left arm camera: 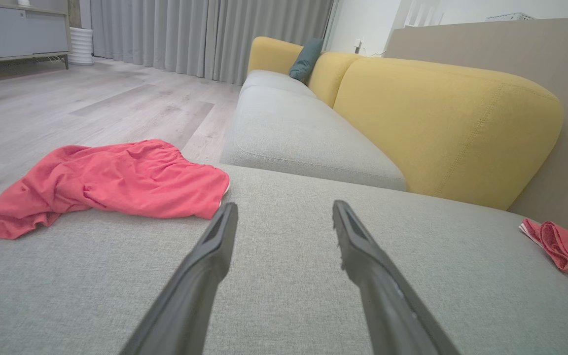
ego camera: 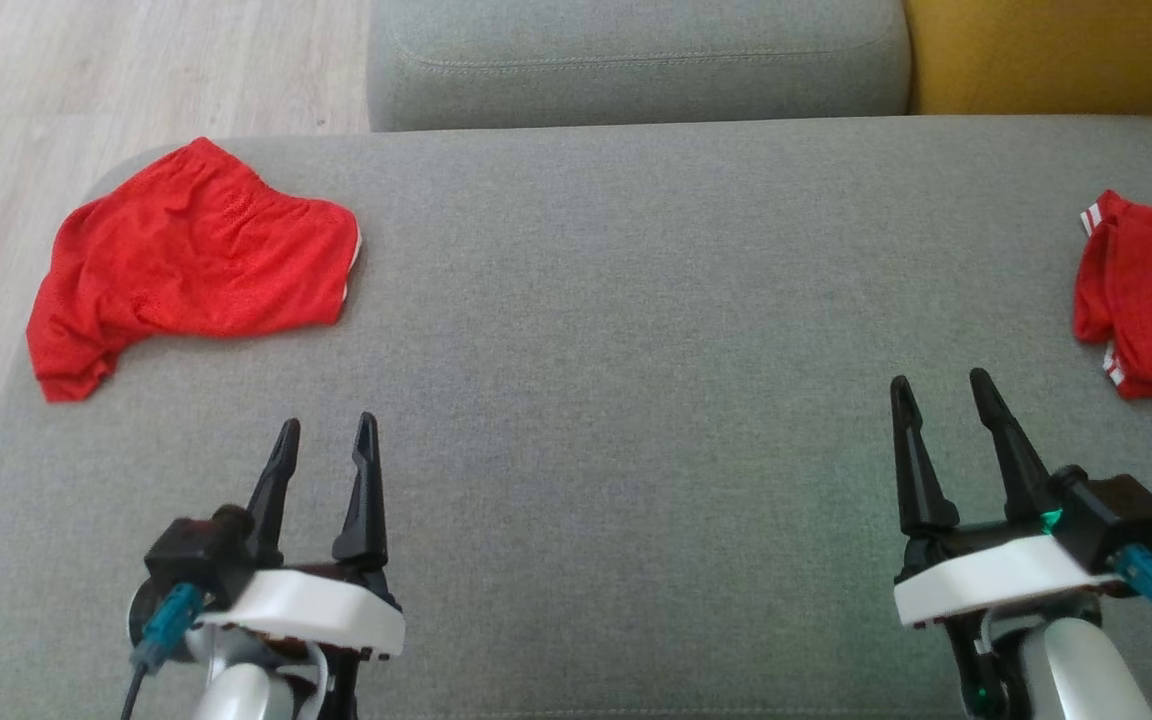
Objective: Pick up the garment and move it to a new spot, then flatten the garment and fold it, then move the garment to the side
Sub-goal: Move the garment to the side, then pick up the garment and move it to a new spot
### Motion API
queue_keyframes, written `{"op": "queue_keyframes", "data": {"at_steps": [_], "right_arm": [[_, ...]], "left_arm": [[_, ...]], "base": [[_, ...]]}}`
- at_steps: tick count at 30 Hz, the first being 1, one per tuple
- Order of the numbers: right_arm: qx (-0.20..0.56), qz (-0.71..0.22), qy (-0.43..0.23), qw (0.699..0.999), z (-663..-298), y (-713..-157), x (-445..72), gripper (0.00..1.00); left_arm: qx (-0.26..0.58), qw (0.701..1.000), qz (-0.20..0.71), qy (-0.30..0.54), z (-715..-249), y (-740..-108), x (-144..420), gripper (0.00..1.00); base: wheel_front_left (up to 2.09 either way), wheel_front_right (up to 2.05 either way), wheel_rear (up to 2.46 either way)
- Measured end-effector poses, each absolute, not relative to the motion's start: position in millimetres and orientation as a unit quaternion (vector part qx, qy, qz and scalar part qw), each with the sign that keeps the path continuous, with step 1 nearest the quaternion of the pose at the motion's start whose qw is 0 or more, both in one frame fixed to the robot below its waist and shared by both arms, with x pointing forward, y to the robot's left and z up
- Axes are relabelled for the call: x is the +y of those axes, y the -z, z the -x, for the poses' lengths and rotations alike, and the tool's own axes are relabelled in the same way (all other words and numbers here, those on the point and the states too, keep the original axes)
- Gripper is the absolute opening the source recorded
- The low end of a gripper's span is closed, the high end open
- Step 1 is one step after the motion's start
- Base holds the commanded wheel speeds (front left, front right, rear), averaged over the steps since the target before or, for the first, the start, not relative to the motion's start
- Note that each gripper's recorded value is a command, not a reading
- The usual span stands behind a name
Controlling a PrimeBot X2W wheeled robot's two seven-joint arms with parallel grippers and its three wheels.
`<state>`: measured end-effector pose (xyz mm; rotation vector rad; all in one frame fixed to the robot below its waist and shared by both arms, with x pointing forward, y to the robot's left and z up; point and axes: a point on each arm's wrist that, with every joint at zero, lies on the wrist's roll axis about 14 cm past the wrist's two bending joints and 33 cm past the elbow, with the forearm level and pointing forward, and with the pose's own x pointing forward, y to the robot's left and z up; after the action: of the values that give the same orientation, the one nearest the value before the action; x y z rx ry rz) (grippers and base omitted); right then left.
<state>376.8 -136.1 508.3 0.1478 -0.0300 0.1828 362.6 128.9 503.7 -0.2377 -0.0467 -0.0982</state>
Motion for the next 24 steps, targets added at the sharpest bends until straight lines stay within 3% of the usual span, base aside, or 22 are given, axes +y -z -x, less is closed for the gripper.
{"op": "queue_keyframes", "data": {"at_steps": [16, 24], "right_arm": [[-0.011, -0.074, -0.097, 0.992, -379.0, -505.7, -132.3, 1.00], [-0.008, -0.076, -0.132, 0.988, -386.8, -505.4, -107.9, 1.00]], "left_arm": [[-0.020, 0.992, 0.119, 0.045, -361.7, -501.3, 131.0, 1.00], [-0.025, 0.993, 0.117, 0.012, -352.3, -502.2, 152.2, 1.00]], "base": [[0.00, 0.00, 0.00], [0.00, 0.00, 0.00]]}}
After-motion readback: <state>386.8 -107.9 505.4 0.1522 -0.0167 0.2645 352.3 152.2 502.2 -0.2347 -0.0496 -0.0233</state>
